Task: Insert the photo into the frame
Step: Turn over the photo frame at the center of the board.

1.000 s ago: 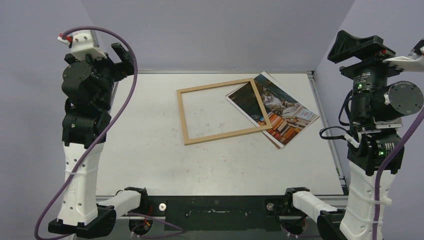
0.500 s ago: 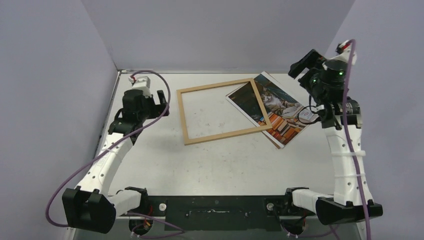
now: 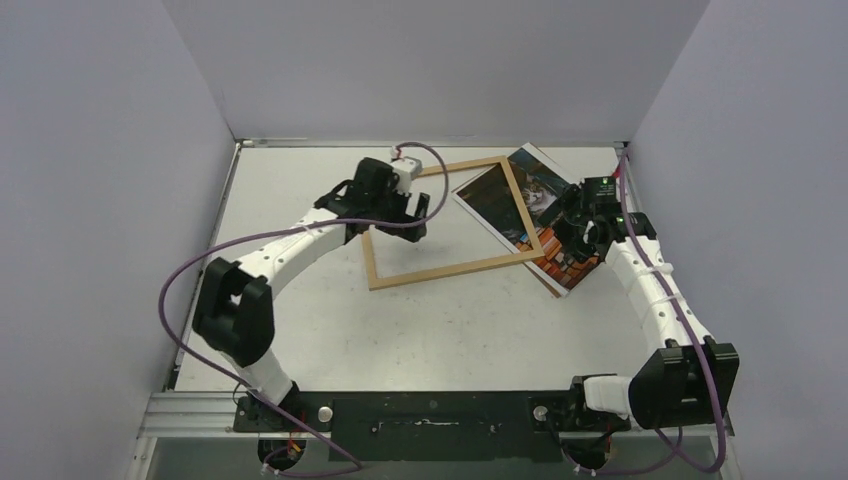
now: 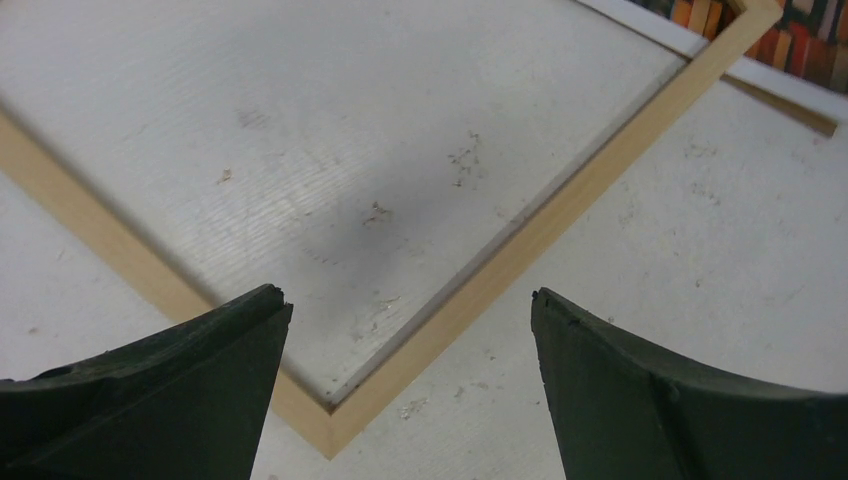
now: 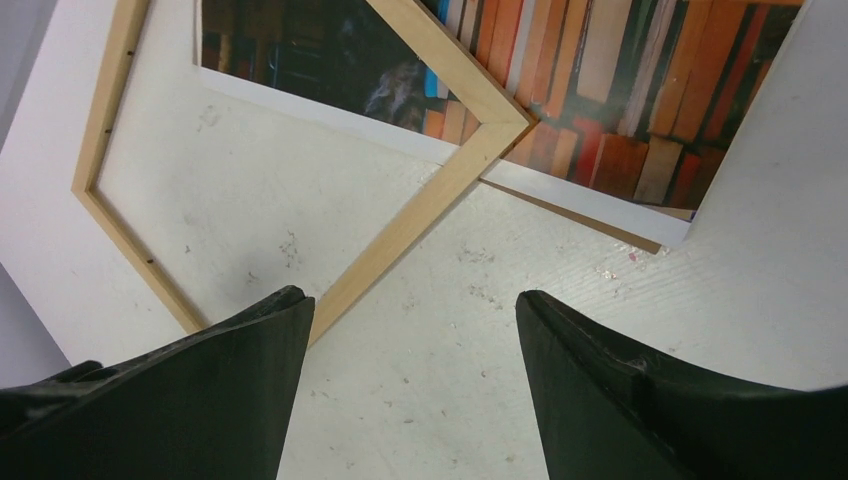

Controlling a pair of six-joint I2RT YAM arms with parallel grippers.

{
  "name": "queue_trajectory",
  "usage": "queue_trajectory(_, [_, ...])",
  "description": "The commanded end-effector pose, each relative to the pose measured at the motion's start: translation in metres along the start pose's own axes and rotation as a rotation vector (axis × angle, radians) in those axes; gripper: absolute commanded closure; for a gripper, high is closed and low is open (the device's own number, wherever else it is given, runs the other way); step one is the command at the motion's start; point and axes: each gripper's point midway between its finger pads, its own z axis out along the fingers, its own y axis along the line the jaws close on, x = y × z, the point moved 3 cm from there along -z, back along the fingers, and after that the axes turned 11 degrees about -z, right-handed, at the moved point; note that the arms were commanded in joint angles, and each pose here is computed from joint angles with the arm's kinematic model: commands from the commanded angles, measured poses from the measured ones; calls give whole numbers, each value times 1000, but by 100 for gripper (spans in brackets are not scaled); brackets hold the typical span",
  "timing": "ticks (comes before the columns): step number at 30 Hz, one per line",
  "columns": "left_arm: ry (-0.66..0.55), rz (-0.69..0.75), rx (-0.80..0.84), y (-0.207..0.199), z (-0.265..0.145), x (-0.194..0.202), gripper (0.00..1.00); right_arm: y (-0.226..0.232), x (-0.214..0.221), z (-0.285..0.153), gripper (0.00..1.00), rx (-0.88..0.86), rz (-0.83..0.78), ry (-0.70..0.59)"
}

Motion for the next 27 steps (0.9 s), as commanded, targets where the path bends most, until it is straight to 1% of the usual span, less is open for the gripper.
queue_trajectory(1, [126,311,52,-50,34,17,17,9,5,15,26,-25,49,35])
queue_trajectory(3, [178,414,60,-67,51,25,24,4,9,20,27,-1,54,53])
queue_trajectory(4, [195,440,67,-74,58,28,25,1,10,21,27,12,59,61])
queue_trajectory(11, [230,487,126,-108,98,42,26,-29,21,29,29,115,108,113])
queue_trajectory(13, [248,499,133,-111,106,48,26,-38,24,29,29,141,131,129])
queue_trajectory(14, [255,503,133,-111,110,50,28,-43,25,30,29,149,145,138])
queue_trajectory(16, [274,499,129,-110,116,55,33,-55,28,31,29,168,189,157])
queue_trajectory(22, [316,506,107,-106,130,73,40,-82,39,35,30,187,278,192])
queue_trajectory(27, [334,518,120,-115,127,87,41,-91,41,34,31,185,315,182])
